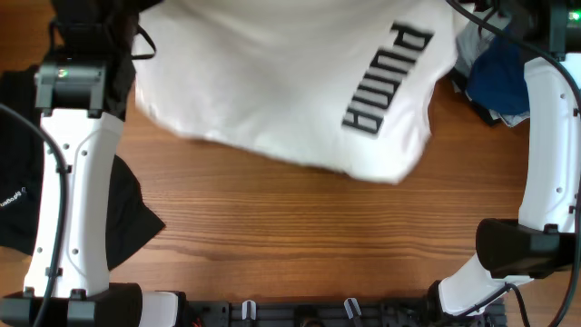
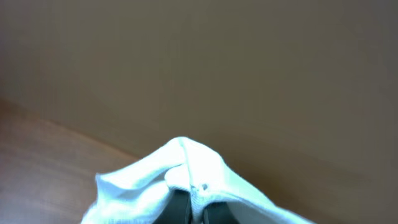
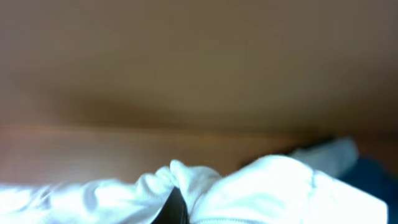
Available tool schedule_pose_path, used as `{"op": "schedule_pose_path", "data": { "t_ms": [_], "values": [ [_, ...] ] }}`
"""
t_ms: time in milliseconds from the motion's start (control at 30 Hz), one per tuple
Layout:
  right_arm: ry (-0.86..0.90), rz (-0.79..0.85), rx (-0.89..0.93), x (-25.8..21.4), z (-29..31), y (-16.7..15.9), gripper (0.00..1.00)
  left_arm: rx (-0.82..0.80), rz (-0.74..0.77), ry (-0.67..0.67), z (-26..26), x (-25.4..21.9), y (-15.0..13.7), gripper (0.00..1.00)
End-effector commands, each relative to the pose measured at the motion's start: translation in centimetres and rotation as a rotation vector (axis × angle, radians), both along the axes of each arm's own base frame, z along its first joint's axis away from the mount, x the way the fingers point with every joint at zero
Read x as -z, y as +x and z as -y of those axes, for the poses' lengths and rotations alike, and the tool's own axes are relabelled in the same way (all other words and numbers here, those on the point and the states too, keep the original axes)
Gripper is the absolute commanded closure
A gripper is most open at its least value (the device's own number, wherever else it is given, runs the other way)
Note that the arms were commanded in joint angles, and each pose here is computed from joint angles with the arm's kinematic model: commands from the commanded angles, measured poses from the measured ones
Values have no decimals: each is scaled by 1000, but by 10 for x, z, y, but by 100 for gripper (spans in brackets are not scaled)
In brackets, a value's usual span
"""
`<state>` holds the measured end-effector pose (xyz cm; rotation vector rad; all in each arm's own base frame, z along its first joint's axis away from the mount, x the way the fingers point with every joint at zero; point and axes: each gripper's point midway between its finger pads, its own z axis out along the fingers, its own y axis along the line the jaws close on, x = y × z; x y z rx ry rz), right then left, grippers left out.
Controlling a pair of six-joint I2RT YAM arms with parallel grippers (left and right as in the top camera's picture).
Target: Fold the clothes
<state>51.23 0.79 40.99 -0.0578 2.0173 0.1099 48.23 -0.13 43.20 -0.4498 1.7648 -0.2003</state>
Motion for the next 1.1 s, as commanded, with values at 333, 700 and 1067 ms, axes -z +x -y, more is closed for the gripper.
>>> {"op": "schedule_pose_path", "data": {
  "t_ms": [333,700,1067],
  "values": [
    [-133,615,90,-199,16,-34,96,-72,278,58,-32,-126,-40,96],
    [-60,222,118,-106,20,-40,96,7,90,2,-9,-81,-49,96],
    [2,149,98,-132,-6,-192,96,174,-50,47,66,-70,-141,96]
  ]
}}
